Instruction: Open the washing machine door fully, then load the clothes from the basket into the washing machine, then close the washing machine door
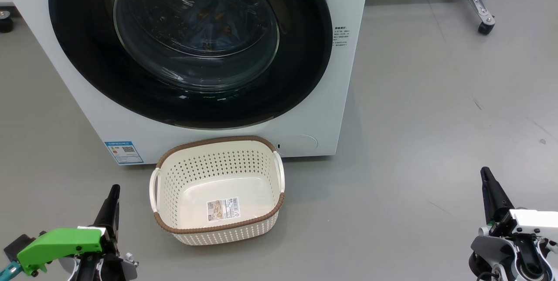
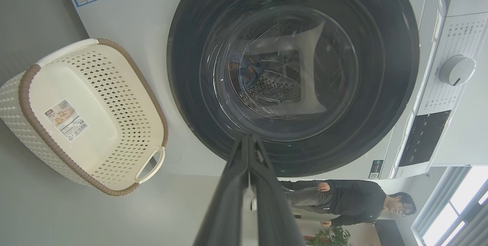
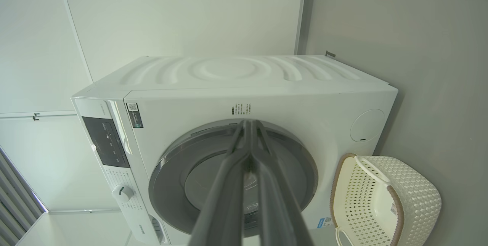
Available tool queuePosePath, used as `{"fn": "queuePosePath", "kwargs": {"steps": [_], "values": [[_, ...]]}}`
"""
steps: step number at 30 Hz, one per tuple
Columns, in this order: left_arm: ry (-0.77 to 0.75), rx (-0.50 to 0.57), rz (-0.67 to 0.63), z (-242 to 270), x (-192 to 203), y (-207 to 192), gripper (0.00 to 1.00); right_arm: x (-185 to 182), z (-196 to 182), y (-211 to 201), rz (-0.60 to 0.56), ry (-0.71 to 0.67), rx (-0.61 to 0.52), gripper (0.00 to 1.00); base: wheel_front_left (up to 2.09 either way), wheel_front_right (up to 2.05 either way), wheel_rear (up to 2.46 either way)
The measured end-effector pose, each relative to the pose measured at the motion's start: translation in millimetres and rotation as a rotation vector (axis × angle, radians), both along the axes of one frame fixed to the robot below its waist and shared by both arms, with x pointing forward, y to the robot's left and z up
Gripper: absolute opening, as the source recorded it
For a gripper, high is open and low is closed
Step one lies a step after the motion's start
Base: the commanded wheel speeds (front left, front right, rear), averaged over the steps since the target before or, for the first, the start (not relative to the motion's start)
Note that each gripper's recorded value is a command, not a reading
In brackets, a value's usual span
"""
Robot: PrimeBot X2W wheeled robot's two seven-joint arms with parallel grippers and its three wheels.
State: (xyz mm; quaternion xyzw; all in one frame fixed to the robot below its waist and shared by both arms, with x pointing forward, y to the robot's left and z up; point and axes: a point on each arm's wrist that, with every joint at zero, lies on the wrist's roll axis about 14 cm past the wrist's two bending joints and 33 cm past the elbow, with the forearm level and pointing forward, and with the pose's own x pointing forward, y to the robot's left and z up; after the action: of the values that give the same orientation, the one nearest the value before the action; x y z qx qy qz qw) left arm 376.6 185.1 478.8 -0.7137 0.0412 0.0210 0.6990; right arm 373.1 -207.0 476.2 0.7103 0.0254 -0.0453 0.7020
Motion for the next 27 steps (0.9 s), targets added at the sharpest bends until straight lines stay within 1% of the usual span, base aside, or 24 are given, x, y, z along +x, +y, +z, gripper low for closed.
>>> {"fn": "queuePosePath", "kwargs": {"steps": [27], "values": [[-0.001,0.0,-0.001,0.2,0.0,-0.3,0.0,0.0,0.0,0.4,0.001,0.0,0.0,0.0,0.0,0.0,0.0]]}}
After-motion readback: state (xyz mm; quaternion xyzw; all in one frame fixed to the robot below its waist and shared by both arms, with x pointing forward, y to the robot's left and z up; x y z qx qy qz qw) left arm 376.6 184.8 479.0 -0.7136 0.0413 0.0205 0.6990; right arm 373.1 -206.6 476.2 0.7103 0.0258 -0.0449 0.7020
